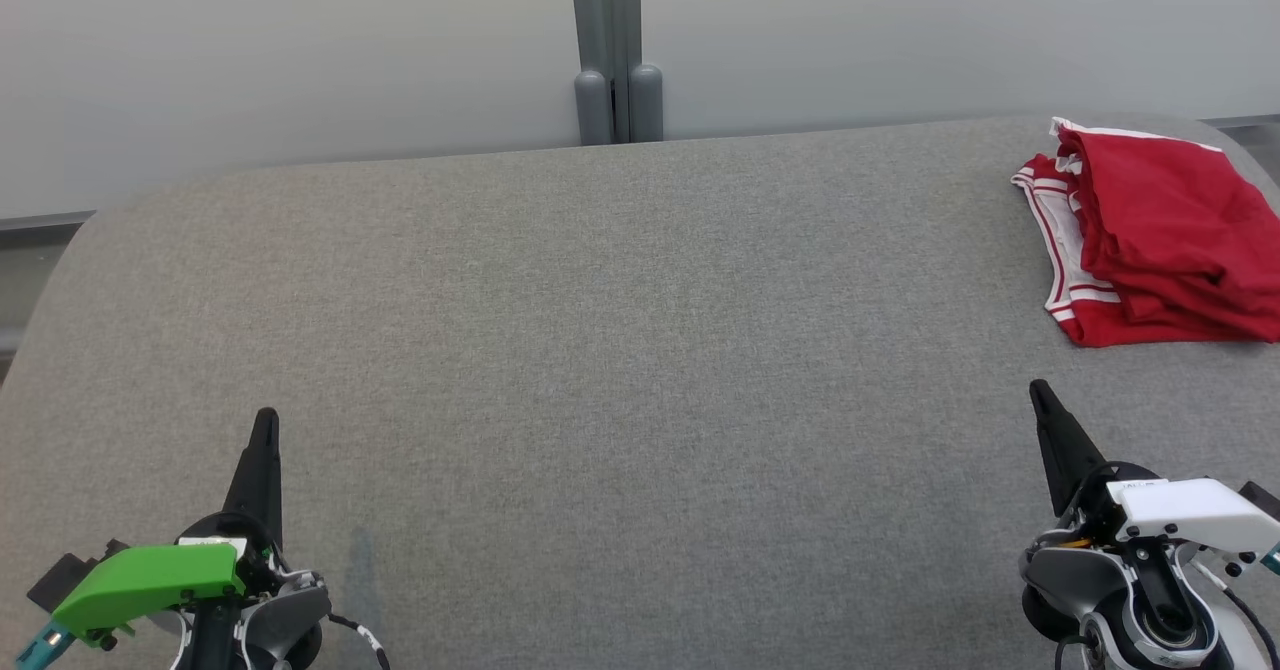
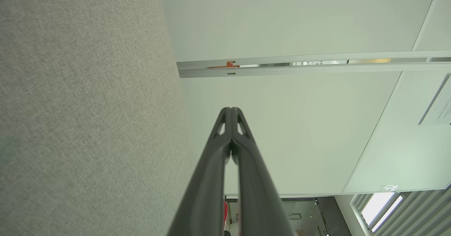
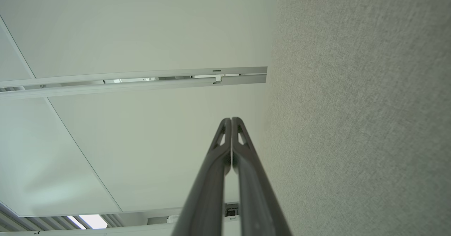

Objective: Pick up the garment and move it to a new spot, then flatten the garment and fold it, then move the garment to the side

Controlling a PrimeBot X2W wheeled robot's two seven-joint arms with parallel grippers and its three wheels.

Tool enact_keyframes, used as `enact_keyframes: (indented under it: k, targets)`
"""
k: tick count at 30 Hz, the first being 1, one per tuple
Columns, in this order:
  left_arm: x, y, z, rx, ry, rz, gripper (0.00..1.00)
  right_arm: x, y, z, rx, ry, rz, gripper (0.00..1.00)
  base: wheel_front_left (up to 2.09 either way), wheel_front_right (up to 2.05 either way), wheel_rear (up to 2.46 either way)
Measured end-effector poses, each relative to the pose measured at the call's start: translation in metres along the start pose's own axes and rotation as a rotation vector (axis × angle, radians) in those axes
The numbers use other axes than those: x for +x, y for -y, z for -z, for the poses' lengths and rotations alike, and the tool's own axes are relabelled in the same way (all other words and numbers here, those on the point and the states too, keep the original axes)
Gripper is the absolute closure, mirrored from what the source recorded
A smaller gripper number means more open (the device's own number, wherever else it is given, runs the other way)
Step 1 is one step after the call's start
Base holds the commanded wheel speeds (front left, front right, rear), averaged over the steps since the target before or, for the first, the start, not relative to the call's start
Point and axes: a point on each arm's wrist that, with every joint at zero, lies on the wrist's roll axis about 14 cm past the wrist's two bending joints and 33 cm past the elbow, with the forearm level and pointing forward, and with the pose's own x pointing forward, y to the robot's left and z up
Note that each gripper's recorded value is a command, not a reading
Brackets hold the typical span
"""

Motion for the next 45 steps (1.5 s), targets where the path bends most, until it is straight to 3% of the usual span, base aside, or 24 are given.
enact_keyframes:
  k: [45]
  targets:
    - [0.0,0.0002,0.0,-0.001,0.0,0.001,1.0,-0.0001,0.0002,0.0003,0.004,-0.001,0.0,1.0,0.0,0.0,0.0]
